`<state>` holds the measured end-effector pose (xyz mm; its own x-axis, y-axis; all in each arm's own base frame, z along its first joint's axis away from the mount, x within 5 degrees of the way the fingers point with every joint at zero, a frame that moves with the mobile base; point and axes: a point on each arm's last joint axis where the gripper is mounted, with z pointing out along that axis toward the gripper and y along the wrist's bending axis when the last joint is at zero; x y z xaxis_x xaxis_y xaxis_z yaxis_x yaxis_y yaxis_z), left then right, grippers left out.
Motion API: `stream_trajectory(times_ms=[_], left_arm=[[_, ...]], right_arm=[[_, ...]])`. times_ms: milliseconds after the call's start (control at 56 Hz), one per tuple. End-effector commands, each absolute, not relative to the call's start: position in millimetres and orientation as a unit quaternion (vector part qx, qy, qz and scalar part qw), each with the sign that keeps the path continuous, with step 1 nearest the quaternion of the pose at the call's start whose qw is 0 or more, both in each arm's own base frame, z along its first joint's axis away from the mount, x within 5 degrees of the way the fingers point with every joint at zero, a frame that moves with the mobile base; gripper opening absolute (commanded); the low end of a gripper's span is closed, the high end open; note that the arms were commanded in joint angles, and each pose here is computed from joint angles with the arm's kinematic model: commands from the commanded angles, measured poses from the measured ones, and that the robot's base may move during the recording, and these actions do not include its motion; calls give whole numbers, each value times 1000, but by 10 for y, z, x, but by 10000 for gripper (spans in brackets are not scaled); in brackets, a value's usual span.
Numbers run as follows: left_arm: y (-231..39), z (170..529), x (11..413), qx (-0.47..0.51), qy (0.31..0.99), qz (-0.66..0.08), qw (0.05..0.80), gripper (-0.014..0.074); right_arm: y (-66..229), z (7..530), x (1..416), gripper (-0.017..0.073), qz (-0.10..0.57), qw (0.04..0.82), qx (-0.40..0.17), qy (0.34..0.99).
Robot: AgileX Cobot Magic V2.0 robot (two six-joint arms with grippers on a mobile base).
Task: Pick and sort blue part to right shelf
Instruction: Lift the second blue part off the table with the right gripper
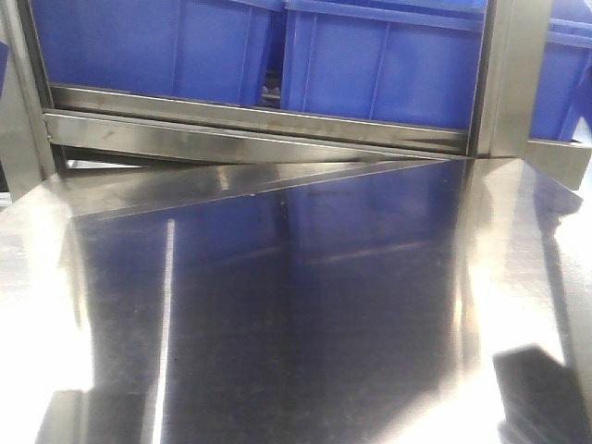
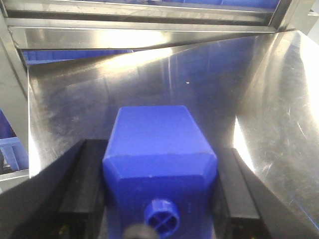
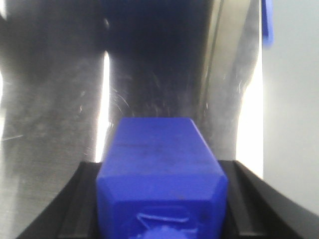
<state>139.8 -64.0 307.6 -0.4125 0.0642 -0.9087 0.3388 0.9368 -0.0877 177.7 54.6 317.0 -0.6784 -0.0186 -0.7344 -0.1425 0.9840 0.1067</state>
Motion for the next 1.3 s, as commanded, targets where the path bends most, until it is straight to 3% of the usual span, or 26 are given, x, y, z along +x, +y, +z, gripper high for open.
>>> stream_trajectory(times_ms=[0, 232, 571, 1285], left_arm=[[-679, 3252, 1408, 126, 798, -152, 569, 284], [-680, 3254, 1408, 126, 797, -153, 570, 283], [-679, 3257, 1409, 129, 796, -150, 572, 283], [-679, 3257, 1409, 129, 796, -150, 572, 283]], right_arm=[[490, 3333, 1597, 206, 85, 498, -77, 860], [351, 3240, 1151, 206, 88, 588, -107, 797], [186, 3324, 631, 206, 111, 709, -100, 689], [169, 3310, 594, 206, 109, 706, -99, 692]])
